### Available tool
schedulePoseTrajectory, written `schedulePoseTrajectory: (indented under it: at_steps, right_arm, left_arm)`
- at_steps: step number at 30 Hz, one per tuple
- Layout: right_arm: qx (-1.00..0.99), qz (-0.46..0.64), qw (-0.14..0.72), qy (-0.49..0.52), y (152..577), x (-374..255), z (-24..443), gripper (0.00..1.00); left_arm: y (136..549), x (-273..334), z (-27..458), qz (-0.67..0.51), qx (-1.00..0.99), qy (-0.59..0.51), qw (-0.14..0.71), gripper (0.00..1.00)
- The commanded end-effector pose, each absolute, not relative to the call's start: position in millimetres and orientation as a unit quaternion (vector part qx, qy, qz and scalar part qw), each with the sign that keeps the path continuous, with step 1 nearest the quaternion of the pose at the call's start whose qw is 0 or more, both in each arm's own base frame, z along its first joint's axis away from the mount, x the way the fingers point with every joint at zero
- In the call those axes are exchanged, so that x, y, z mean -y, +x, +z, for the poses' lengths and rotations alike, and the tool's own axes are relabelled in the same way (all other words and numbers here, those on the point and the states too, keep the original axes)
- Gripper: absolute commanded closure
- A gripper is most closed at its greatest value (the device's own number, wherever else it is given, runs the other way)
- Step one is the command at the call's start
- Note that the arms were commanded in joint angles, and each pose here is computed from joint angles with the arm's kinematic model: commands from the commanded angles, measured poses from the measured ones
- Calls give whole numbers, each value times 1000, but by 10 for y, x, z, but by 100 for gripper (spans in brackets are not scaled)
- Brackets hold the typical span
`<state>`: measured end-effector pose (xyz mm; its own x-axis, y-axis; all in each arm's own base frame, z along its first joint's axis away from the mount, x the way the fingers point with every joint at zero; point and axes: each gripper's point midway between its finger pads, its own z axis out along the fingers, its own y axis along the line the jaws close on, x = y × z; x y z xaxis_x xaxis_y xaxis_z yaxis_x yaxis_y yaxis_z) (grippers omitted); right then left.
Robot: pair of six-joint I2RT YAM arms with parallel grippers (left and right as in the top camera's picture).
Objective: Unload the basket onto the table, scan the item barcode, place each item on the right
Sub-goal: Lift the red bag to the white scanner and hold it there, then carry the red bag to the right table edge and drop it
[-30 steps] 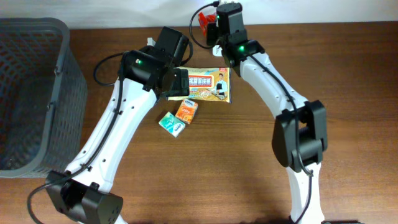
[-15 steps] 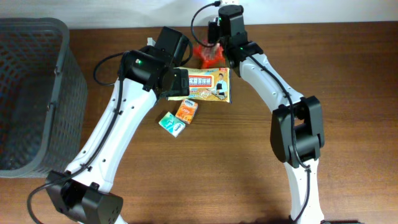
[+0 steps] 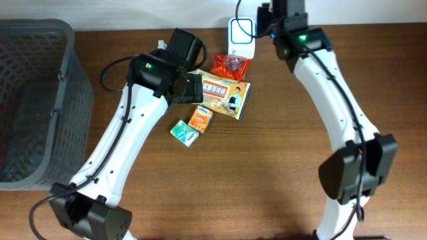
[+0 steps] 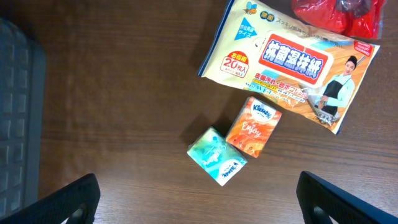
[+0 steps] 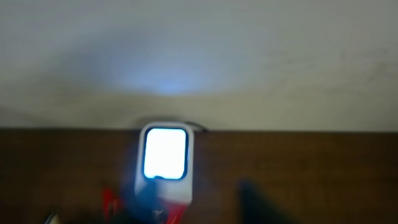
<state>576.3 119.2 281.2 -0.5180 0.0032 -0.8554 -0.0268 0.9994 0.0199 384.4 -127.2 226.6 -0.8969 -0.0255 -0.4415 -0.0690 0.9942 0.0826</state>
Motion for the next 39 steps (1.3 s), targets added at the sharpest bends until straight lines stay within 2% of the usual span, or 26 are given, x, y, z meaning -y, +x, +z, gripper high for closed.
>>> schedulePoseTrajectory:
  at_steps: [1, 7, 12, 16, 26, 27, 30, 33, 35, 36, 37, 39]
  right_arm:
    - [-907, 71, 415, -24, 5759, -1460, 2124, 33]
    - [-928, 100, 356, 44, 5906, -1570, 1289, 30]
    - [-935, 97, 338, 39, 5957, -1715, 826, 29]
    - [-943, 103, 305, 83, 5908, -1763, 458, 29]
    - [-954, 102, 254, 123, 5689, -1855, 226, 33]
    - [-955, 101, 250, 122, 5672, -1860, 215, 35]
    - [-957, 100, 243, 125, 5630, -1879, 195, 51]
    - [-959, 96, 235, 126, 5593, -1866, 172, 53]
    - [-961, 92, 226, 126, 5554, -1852, 150, 71]
    - [-963, 90, 222, 126, 5535, -1847, 139, 84]
    - [-964, 88, 219, 126, 5519, -1841, 130, 93]
    - [-965, 86, 215, 126, 5499, -1834, 128, 96]
  left_arm:
    - [3856, 1257, 2243, 49, -973, -26, 223, 1]
    - [3833, 1248, 2233, 52, -974, -25, 218, 1]
    - [3847, 1252, 2239, 50, -974, -26, 221, 1]
    - [3859, 1256, 2244, 49, -973, -26, 224, 1]
    - [3892, 1272, 2259, 46, -971, -27, 231, 1]
    - [3892, 1272, 2259, 46, -971, -27, 231, 0]
    - [3886, 1270, 2256, 46, -972, -27, 230, 1]
    - [3886, 1270, 2256, 46, -972, -27, 230, 1]
    - [3886, 1271, 2256, 46, -972, -27, 230, 1]
    - [3885, 1272, 2256, 46, -972, -27, 230, 1]
    - [3886, 1271, 2256, 46, -972, -27, 230, 0]
    - [3886, 1271, 2256, 46, -972, -27, 230, 1]
